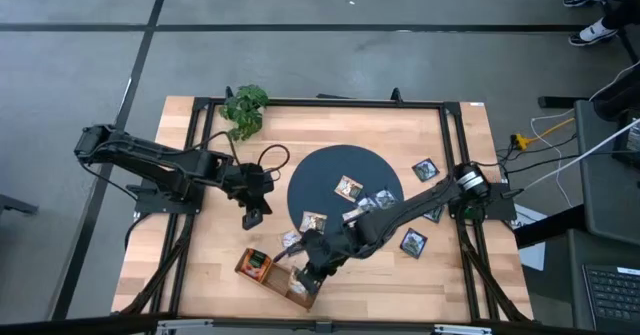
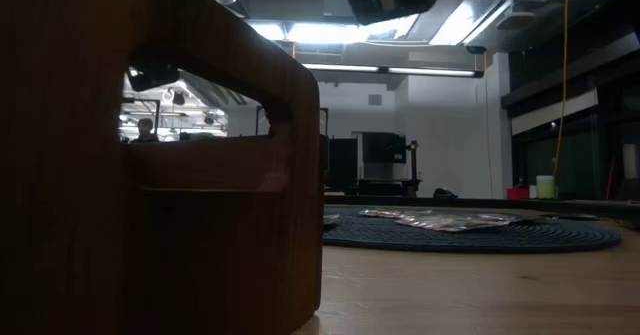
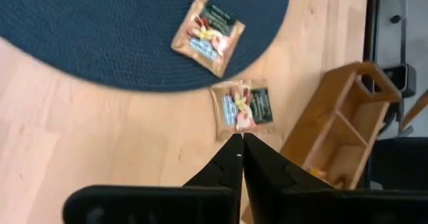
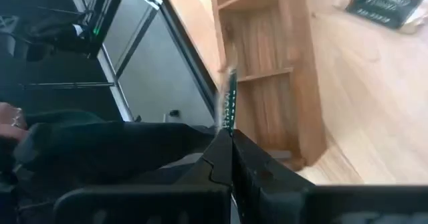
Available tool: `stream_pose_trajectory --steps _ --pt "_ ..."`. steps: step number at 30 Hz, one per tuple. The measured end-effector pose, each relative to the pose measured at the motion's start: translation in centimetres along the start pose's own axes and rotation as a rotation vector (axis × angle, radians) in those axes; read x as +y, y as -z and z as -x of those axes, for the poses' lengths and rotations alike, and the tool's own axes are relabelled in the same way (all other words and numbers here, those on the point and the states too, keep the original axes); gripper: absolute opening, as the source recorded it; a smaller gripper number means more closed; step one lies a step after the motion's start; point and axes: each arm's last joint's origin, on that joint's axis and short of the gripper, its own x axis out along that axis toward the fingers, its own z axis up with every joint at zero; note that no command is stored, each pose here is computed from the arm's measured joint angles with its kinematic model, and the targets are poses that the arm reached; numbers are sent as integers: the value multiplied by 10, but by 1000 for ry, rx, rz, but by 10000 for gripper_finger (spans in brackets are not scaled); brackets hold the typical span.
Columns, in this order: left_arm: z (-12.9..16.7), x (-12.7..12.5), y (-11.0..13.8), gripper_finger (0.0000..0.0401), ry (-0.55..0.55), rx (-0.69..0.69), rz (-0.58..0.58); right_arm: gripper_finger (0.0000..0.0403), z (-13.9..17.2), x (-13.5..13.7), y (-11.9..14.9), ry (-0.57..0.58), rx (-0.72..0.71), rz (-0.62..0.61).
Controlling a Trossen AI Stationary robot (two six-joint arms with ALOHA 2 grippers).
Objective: Pick & Place Tea
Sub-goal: Put the brown tea bag into the right section of the wooden organizer
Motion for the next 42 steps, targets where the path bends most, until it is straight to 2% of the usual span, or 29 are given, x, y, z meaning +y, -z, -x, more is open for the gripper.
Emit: stream_pose_trajectory --steps 10,16,21,28,34,37,40,42 --pt "-3 -8 5 7 0 5 -16 2 -36 -18 17 126 30 12" --pt "-3 -8 4 9 0 1 -16 3 -37 -22 16 188 -38 69" --pt "-3 -8 4 12 1 -1 -10 6 -37 -23 16 195 -31 98" --pt "-3 -8 4 11 0 -2 -8 38 -37 -23 17 199 -25 114" --pt "-3 -8 4 12 0 -4 -6 89 -37 -23 16 195 -39 88" --pt "-3 -10 2 8 13 -25 2 112 -33 -22 13 232 -140 50" --pt "-3 -12 -2 4 19 -67 12 127 -13 -17 9 285 -283 60" --pt "-3 -12 -3 2 15 -94 22 130 3 -13 7 324 -331 87"
